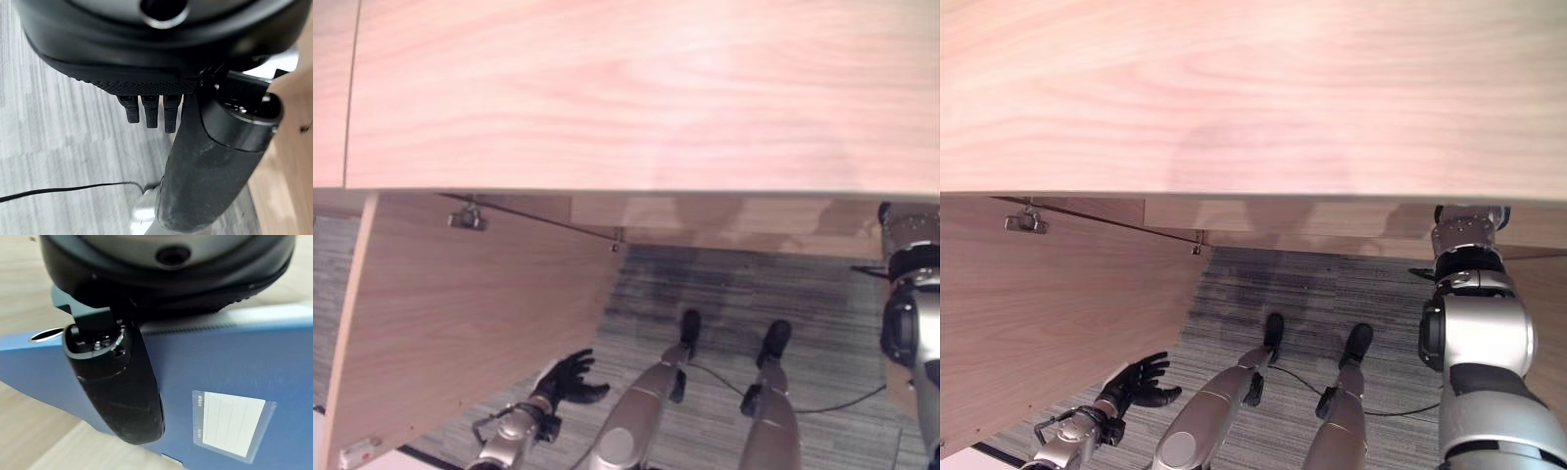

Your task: Put the empty folder in the office cabinet

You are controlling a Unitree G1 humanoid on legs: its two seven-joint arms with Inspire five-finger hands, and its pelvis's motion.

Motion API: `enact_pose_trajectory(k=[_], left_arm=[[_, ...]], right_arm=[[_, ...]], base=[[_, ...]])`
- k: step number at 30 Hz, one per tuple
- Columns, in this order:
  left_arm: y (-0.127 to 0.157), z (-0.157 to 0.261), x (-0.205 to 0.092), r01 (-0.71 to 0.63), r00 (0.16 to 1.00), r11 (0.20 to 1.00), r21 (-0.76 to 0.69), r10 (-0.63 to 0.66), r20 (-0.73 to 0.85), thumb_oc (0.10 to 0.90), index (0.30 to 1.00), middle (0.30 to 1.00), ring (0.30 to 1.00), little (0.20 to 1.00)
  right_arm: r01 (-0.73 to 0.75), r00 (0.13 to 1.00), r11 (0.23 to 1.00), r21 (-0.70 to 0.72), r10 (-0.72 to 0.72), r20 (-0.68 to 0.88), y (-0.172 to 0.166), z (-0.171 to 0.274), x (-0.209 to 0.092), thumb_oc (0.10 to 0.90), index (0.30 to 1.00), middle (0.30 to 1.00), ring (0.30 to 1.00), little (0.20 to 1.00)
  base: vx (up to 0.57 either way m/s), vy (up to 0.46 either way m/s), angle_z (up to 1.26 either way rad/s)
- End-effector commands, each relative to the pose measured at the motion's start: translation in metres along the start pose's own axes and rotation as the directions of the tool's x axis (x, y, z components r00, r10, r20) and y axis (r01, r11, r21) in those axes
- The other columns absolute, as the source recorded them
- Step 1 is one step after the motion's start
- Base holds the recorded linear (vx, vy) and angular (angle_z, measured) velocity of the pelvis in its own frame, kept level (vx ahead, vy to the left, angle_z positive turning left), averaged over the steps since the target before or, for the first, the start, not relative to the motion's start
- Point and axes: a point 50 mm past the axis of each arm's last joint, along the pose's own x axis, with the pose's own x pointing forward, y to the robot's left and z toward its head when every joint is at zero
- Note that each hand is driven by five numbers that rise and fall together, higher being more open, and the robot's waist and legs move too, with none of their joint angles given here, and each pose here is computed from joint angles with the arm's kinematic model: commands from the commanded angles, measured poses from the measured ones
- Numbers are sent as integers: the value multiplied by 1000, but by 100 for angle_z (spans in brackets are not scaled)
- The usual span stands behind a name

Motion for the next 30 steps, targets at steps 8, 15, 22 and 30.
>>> enact_pose_trajectory(k=[8, 15, 22, 30], left_arm=[[13, -20, -12, -68, 996, 998, -11, 67, -58, 800, 900, 900, 900, 900], [21, -15, -11, -103, 994, 994, -22, 101, -50, 800, 900, 900, 900, 900], [31, -15, -13, -131, 989, 991, 2, 130, -63, 800, 900, 900, 900, 900], [31, -2, -12, -101, 995, 994, 35, 101, -11, 800, 900, 900, 900, 900]], right_arm=[[-109, 975, 993, -50, 116, 187, 33, 49, -1, 400, 300, 300, 300, 300], [-108, 981, 994, 21, 103, 166, 42, 40, -3, 400, 300, 300, 300, 300], [-86, 987, 996, 33, 80, 141, 43, 32, -4, 400, 300, 300, 300, 300], [-97, 993, 992, 80, 91, 78, 57, 17, -9, 400, 300, 300, 300, 300]], base=[[13, -70, -4], [-29, -101, 1], [-5, -86, 4], [-27, -31, 4]])
